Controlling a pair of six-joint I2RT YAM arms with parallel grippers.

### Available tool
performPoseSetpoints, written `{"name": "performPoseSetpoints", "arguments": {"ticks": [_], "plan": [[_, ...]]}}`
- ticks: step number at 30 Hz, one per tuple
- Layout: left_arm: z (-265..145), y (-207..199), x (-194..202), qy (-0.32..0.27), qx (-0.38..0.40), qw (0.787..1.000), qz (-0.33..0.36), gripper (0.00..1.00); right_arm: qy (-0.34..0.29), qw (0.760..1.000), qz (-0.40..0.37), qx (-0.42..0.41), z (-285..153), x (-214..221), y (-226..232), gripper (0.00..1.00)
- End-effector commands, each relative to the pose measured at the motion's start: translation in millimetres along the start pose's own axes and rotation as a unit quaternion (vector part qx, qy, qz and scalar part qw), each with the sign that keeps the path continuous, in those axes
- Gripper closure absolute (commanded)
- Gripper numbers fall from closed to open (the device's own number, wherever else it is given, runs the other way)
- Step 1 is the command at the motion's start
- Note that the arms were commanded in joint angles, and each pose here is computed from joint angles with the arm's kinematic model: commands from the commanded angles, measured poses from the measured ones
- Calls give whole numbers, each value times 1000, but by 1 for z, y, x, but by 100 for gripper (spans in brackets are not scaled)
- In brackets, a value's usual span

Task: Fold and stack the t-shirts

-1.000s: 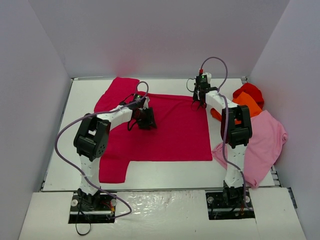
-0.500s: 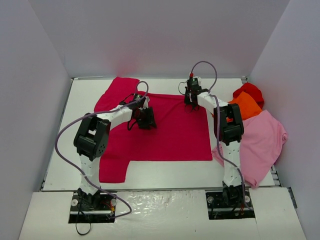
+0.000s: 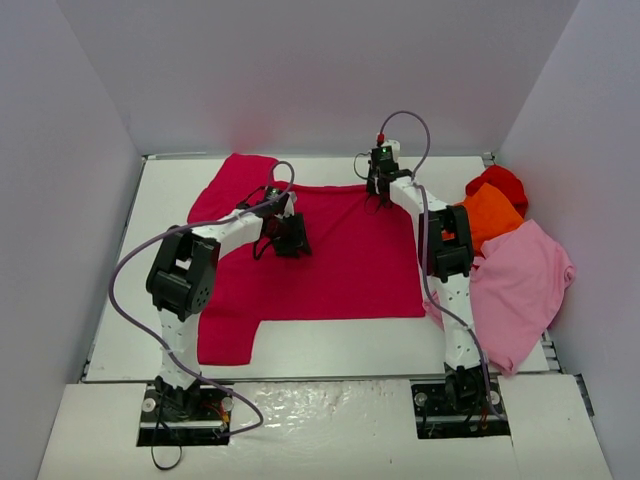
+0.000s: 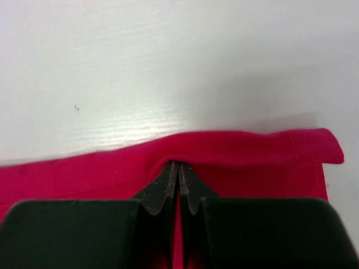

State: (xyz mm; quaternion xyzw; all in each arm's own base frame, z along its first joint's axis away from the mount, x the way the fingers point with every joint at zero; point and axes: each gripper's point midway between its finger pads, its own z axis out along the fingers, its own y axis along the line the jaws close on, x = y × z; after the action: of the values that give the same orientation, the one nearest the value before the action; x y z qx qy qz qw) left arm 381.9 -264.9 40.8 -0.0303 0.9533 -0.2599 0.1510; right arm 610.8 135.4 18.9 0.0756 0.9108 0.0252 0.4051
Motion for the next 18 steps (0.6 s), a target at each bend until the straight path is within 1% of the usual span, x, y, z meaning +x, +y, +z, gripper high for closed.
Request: {"name": "performPoseSetpoints", "arguments": {"ticks": [1,6,8,11,13,15,16,18], "plan": [[-21,-12,-16,-32,18,999,14,61,-59,998,-12,21,3,-44,-8,100],[-18,-8,-14,-27,17,999,13,60,-128,992,12,-7,10,-85,6,100],[-17,-6,-13,-24,15,1000,12,60,-133,991,24,-22,21,-89,10,100],[-18,-5,-13,-25,16,999,13,60,-157,984,64,-60,24,-101,20,100],[-19,-5,-12,-26,17,999,15,60,-184,975,87,-94,13,-113,26,100],[-26,-8,-17,-43,21,999,21,61,-230,955,115,-144,-8,-122,34,100],[-32,-10,-21,-58,22,998,25,61,-250,948,122,-156,-19,-129,36,100],[-46,-15,-29,-91,26,995,38,61,-251,945,126,-165,-37,-135,37,100]]}}
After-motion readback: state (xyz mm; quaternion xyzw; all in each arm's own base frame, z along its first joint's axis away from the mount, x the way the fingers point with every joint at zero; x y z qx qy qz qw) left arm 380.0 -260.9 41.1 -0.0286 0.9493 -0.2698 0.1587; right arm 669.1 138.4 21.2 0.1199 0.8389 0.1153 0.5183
